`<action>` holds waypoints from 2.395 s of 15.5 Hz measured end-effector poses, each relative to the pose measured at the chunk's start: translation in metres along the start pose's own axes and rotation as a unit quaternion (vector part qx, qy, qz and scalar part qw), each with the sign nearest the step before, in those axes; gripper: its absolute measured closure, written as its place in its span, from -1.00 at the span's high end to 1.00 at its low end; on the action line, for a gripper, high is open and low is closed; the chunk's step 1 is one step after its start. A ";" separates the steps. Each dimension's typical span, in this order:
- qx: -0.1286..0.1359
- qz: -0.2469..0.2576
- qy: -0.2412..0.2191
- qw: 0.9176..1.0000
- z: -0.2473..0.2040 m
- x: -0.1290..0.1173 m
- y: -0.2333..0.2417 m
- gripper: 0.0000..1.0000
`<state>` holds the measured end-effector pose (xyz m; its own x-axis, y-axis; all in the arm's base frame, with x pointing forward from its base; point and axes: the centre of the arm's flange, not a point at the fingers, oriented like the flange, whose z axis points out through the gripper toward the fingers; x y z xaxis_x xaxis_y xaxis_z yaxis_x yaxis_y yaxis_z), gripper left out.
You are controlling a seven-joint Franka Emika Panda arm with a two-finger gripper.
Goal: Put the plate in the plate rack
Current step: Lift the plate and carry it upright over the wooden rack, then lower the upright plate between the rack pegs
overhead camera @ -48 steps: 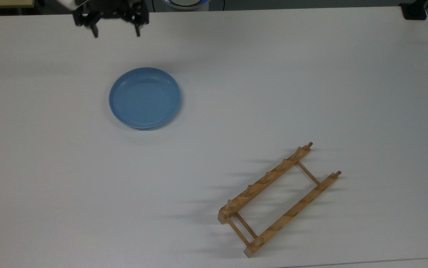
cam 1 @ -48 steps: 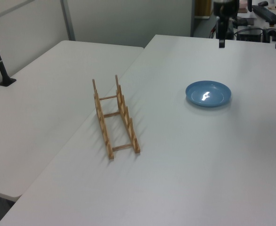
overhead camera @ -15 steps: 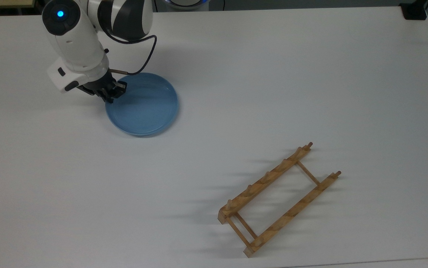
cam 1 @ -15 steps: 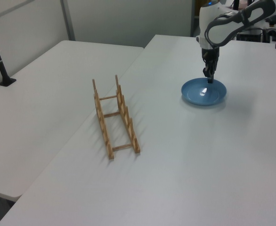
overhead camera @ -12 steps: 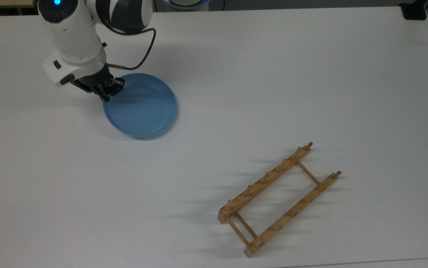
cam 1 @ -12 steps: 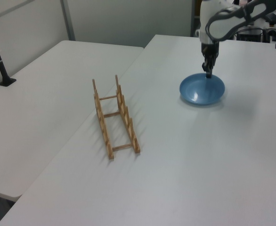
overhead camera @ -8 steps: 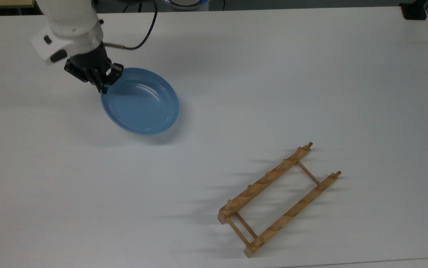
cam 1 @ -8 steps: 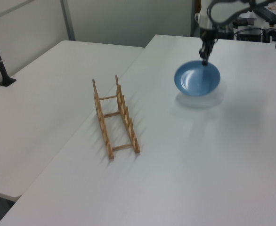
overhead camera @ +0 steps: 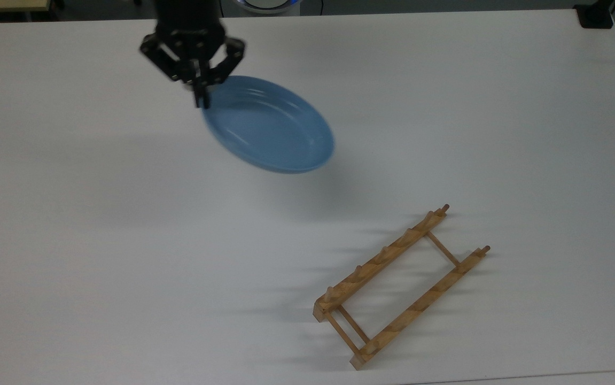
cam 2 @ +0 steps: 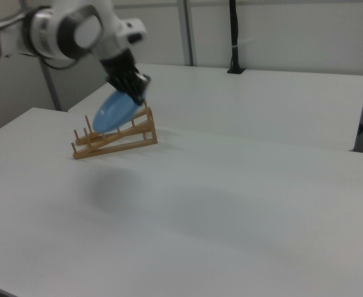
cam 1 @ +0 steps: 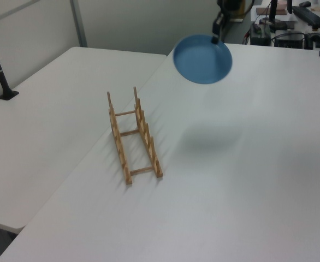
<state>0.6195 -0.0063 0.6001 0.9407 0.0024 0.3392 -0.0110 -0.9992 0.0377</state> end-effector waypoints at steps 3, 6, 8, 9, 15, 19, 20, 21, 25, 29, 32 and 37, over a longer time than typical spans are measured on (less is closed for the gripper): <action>-0.041 -0.022 0.048 0.998 -0.036 0.007 -0.067 -0.89; -0.081 -0.038 0.100 0.991 -0.052 0.003 -0.131 -0.89; -0.122 -0.038 0.133 0.983 -0.053 -0.004 -0.172 -0.89; -0.140 -0.036 0.153 0.978 -0.051 -0.009 -0.195 -0.89; -0.198 -0.030 0.268 0.942 0.002 -0.039 -0.310 -0.89; -0.217 -0.039 0.315 0.923 0.049 -0.051 -0.343 -0.89; -0.221 -0.042 0.325 0.919 0.059 -0.054 -0.349 -0.89; -0.223 -0.043 0.333 0.915 0.067 -0.056 -0.353 -0.89; -0.231 -0.046 0.352 0.906 0.089 -0.063 -0.366 -0.89; -0.233 -0.050 0.350 0.906 0.099 -0.067 -0.372 -0.89; -0.234 -0.056 0.345 0.907 0.108 -0.072 -0.377 -0.89; -0.241 -0.066 0.335 0.909 0.122 -0.084 -0.391 -0.89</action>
<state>0.5860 0.3790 0.4418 0.5298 0.3048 0.7915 -0.2132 -0.8554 0.4721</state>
